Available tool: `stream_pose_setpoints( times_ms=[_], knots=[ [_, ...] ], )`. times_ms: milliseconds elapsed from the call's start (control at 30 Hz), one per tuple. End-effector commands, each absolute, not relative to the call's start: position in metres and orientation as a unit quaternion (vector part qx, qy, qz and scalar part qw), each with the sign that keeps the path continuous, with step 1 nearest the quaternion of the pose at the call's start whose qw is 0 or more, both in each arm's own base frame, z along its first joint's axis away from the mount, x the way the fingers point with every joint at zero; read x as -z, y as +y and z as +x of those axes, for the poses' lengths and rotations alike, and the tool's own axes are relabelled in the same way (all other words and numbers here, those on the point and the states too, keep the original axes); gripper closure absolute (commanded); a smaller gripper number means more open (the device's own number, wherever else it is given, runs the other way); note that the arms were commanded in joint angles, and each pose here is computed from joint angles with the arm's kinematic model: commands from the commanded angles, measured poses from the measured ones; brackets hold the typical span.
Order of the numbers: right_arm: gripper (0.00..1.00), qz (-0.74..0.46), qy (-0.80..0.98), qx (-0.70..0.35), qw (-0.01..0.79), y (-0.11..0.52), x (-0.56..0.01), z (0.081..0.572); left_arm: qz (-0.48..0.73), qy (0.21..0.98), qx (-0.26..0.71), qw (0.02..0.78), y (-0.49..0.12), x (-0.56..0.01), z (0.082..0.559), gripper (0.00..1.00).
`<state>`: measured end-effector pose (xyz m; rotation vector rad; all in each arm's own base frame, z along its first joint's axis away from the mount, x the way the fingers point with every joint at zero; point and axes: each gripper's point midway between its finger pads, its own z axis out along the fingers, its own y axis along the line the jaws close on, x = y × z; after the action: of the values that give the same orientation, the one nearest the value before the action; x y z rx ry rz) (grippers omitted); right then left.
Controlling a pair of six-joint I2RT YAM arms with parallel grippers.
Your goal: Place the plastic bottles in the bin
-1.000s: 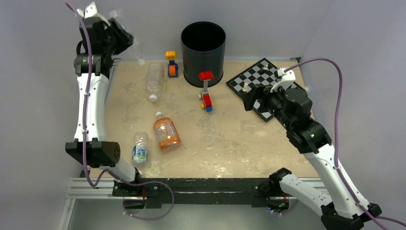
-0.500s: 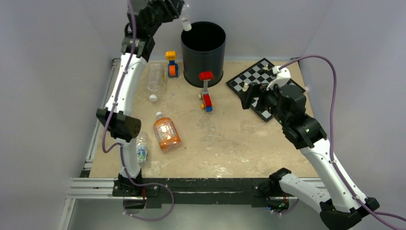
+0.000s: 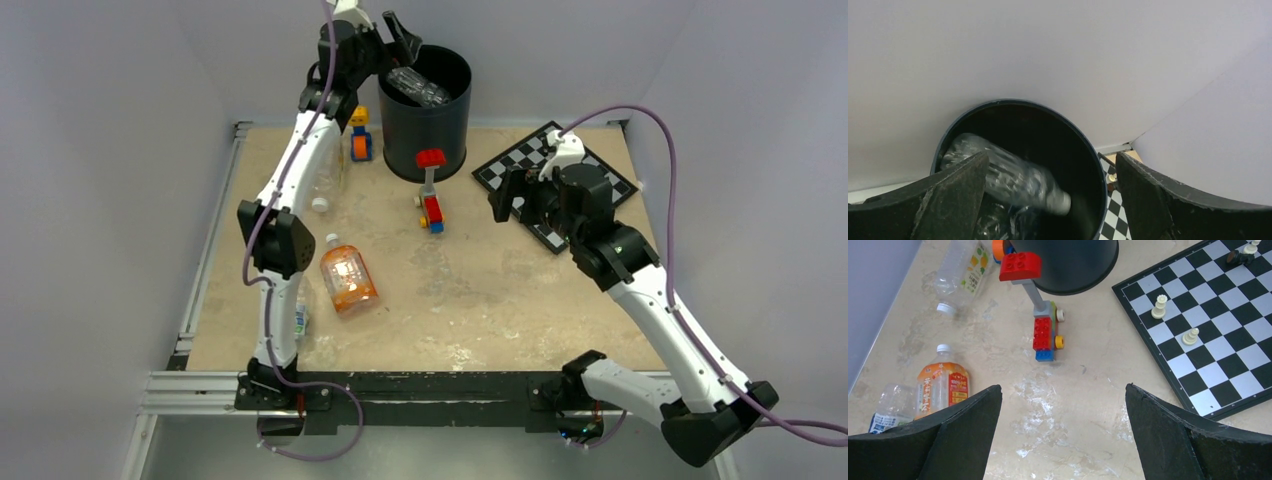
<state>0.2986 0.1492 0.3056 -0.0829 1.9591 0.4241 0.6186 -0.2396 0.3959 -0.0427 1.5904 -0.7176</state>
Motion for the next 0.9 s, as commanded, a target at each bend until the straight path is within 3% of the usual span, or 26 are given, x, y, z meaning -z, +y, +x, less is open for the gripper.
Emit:
stream_pose_setpoints(
  times_ms=[0,167,367,533,700,867],
  knots=[
    [0.02,-0.027,0.789,-0.196,0.581,0.151,-0.344,0.305,-0.008,0.647,0.322,0.691,-0.221,-0.479,0.571,0.0],
    [0.02,-0.024,0.783,-0.201,0.588,0.15,-0.347,0.302,-0.018,0.706,0.255,0.66,-0.185,-0.467,0.511,0.0],
    [0.03,-0.032,0.779,-0.221,0.585,0.155,-0.345,0.294,-0.063,0.823,0.099,0.556,-0.108,-0.377,0.414,0.0],
    [0.03,-0.035,0.774,-0.232,0.588,0.154,-0.347,0.286,-0.091,0.905,-0.018,0.416,-0.053,-0.273,0.323,0.0],
    [0.03,-0.04,0.774,-0.235,0.587,0.153,-0.345,0.28,-0.145,0.96,-0.081,0.224,-0.02,-0.191,0.229,0.0],
    [0.03,-0.05,0.771,-0.251,0.583,0.159,-0.346,0.275,-0.166,0.971,-0.064,0.161,-0.028,-0.155,0.197,0.0]
  ],
)
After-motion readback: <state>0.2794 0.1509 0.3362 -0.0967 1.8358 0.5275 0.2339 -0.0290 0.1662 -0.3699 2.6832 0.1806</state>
